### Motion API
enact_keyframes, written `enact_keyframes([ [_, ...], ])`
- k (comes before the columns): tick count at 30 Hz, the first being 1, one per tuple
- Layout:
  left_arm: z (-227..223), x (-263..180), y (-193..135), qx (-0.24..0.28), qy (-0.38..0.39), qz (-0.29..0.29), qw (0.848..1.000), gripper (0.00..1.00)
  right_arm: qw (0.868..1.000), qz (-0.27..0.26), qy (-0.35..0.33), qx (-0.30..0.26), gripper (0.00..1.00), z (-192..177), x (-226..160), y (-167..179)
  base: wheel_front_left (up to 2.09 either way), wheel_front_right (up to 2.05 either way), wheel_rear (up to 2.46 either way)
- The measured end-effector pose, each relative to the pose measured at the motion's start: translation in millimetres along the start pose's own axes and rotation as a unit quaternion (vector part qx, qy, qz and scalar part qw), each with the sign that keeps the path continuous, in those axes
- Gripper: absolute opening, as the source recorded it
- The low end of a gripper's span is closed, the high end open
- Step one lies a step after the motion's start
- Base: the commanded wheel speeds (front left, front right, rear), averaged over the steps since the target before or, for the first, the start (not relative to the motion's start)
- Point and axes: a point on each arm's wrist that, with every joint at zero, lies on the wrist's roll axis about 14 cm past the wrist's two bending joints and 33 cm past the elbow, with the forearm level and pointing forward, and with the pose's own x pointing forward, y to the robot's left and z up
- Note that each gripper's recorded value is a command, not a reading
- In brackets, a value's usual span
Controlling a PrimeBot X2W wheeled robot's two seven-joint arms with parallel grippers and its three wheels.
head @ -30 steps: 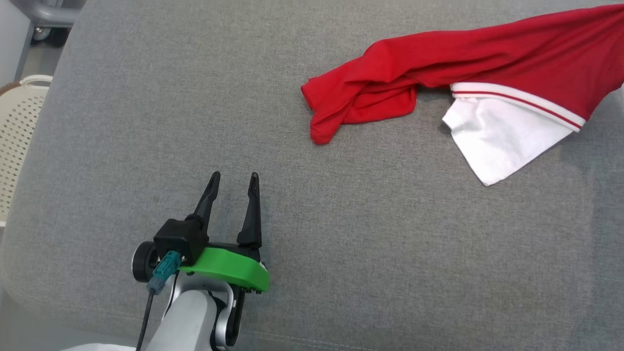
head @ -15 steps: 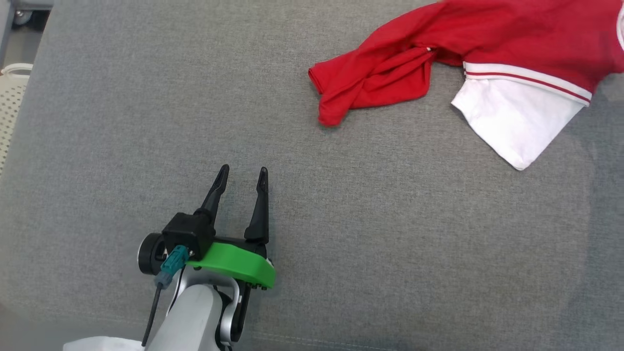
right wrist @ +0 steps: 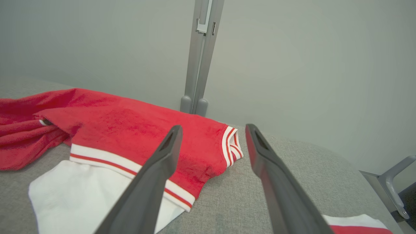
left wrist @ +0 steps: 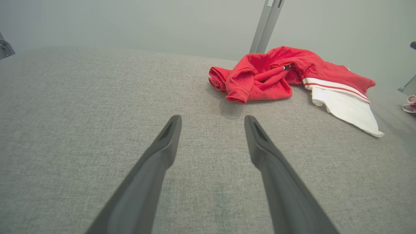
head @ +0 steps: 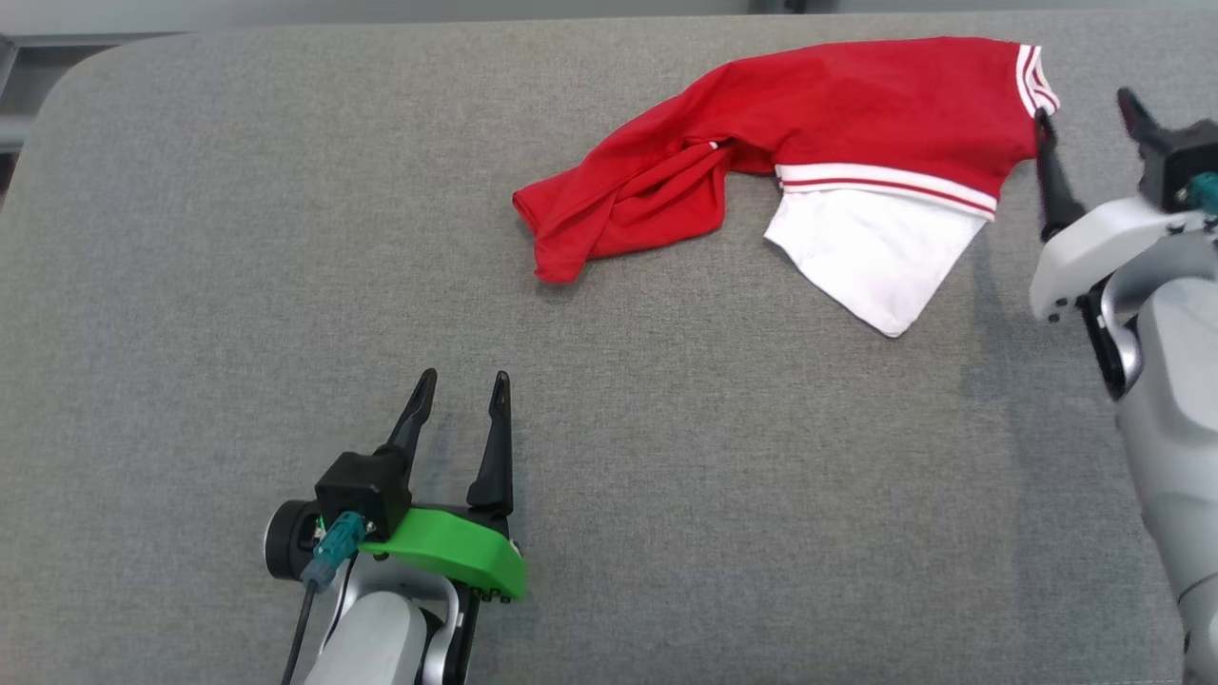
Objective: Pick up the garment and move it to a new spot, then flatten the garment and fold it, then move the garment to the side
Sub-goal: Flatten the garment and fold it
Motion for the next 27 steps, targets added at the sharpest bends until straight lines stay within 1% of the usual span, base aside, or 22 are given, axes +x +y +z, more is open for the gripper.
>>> enact_keyframes([
  [1,0.0,0.0,0.0,0.0,0.0,0.0,1.0,1.0,1.0,0.0,0.0,0.0,1.0,0.0,0.0,0.0,0.0,0.0,0.0],
  [4,3.9,-2.4,-9.8,0.001,-0.006,-0.013,1.0,1.0,0.999,0.009,0.003,0.034,1.0,-6.3,-26.0,16.0,0.0,0.0,0.0],
  [5,3.9,-2.4,-9.8,0.001,-0.006,-0.013,1.0,1.0,0.999,0.009,0.003,0.034,1.0,-6.3,-26.0,16.0,0.0,0.0,0.0],
  [6,6.8,-2.6,-14.7,0.001,-0.01,-0.02,1.0,1.0,0.999,0.016,0.01,0.046,1.0,-13.0,-38.7,26.4,0.0,0.0,0.0],
  [8,9.7,-2.9,-18.9,0.001,-0.014,-0.027,1.0,1.0,0.997,0.027,0.022,0.062,1.0,-22.8,-51.3,40.4,0.0,0.0,0.0],
  [13,11.6,-3.6,-19.2,0.001,-0.017,-0.027,0.999,1.0,0.994,0.055,0.055,0.075,1.0,-43.4,-68.0,66.9,0.0,0.0,0.0],
  [17,10.4,-4.7,-13.3,0.001,-0.015,-0.018,1.0,1.0,0.991,0.083,0.083,0.057,1.0,-57.9,-70.8,83.2,0.0,0.0,0.0],
  [21,9.8,-6.1,-7.0,0.001,-0.014,-0.009,1.0,1.0,0.986,0.112,0.119,0.039,1.0,-75.0,-73.6,100.0,0.0,0.0,0.0],
  [27,7.5,-7.8,1.6,0.001,-0.011,0.004,1.0,1.0,0.979,0.13,0.153,0.024,1.0,-93.6,-72.0,108.5,0.0,0.0,0.0],
])
